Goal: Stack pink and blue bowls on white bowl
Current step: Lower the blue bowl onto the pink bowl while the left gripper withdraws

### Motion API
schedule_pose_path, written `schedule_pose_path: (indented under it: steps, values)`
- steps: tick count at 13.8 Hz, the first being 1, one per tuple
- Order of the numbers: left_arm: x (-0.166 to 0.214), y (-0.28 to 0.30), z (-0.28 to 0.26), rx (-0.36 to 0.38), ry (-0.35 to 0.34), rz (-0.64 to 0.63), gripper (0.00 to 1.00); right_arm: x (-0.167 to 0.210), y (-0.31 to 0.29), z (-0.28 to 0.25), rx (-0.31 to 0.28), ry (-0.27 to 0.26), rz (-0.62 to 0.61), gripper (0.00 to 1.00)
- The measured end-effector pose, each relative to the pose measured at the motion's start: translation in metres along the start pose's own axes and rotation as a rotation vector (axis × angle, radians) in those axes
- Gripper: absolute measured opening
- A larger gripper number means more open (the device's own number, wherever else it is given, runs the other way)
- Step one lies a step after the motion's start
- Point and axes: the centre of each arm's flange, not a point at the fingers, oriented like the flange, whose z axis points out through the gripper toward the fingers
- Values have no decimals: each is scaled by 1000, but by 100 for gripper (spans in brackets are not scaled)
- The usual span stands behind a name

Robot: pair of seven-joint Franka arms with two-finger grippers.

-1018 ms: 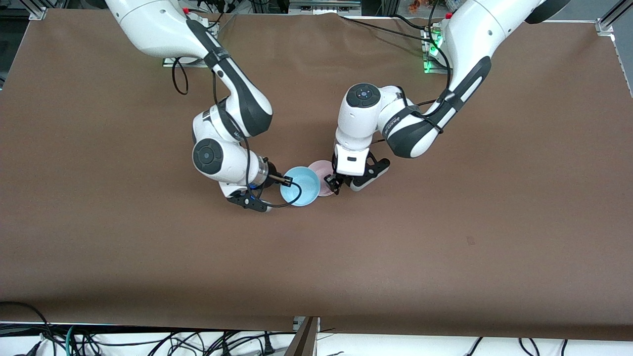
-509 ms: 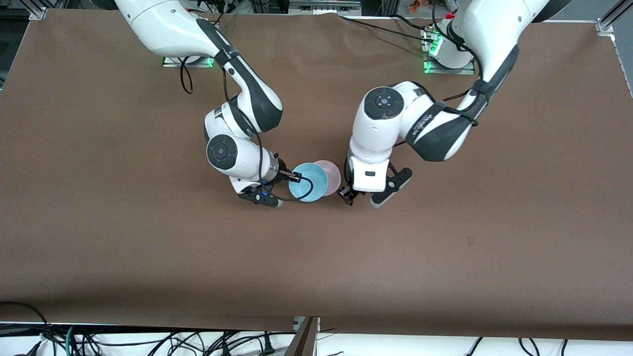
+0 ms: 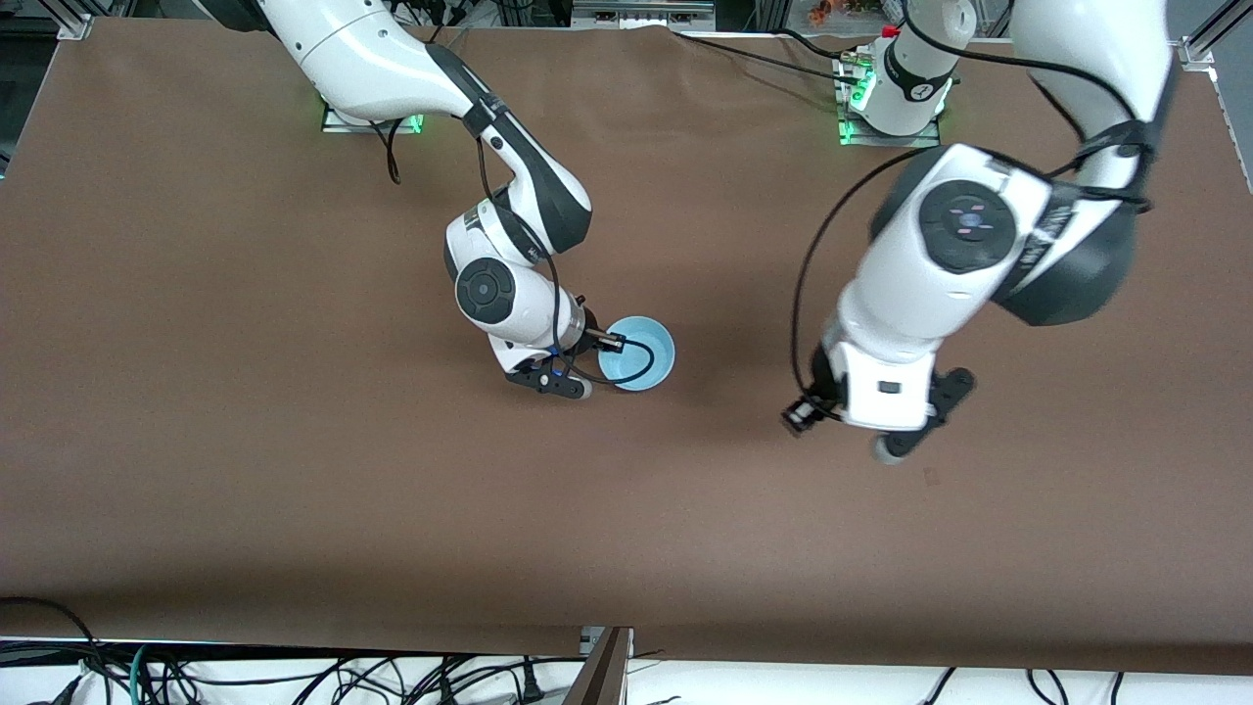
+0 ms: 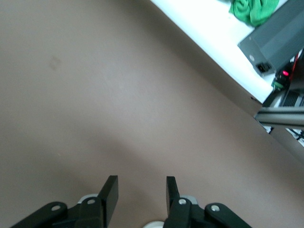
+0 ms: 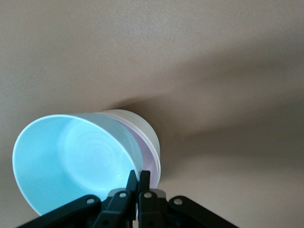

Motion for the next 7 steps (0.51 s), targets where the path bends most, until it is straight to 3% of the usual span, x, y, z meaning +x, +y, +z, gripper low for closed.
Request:
schedule_pose_path:
  steps: [7]
  values:
    - [110, -95, -37, 19, -59, 186, 50, -1, -3, 10, 10, 14, -4, 2]
